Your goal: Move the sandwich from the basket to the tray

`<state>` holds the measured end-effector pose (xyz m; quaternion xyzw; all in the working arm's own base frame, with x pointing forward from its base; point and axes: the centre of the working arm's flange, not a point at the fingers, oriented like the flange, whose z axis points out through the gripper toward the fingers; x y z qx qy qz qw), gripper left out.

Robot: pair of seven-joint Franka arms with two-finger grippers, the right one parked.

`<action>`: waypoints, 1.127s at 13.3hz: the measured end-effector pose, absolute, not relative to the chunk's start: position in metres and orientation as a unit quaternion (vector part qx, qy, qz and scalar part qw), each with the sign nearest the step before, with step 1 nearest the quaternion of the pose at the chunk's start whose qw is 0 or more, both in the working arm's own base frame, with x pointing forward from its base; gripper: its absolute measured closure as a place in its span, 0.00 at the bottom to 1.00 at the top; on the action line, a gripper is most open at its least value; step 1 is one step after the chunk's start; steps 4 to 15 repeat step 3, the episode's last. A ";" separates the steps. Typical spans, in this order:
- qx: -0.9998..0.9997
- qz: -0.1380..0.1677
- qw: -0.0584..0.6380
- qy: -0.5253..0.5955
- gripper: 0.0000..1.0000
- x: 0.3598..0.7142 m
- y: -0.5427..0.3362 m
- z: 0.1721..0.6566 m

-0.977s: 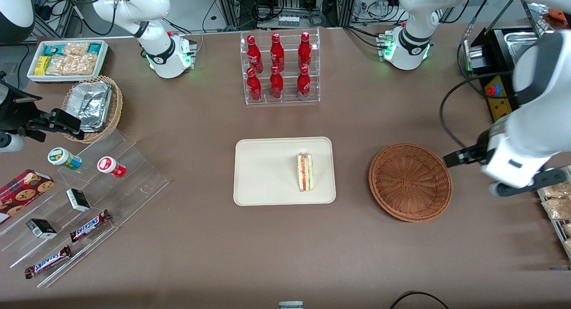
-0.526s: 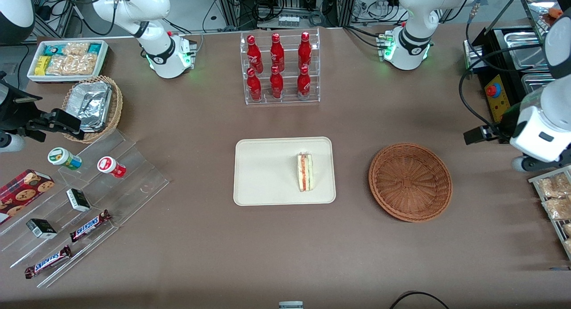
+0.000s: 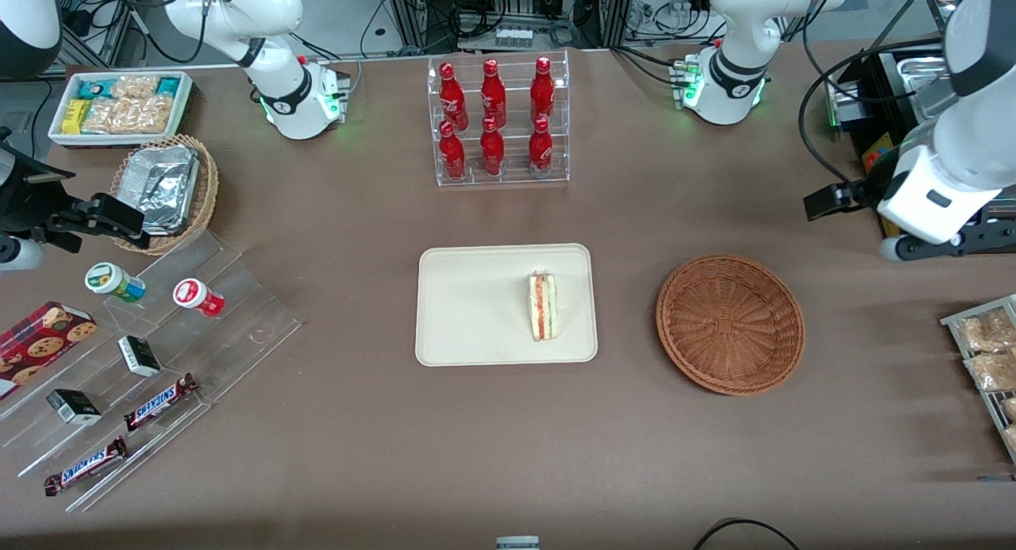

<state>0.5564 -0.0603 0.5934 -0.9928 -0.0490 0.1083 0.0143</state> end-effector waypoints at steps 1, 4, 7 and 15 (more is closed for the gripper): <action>-0.993 0.109 0.012 -0.034 0.00 0.555 -0.054 0.594; -0.994 0.112 0.011 -0.019 0.00 0.555 -0.051 0.591; -0.994 0.112 0.011 -0.019 0.00 0.555 -0.051 0.591; -0.994 0.112 0.011 -0.019 0.00 0.555 -0.051 0.591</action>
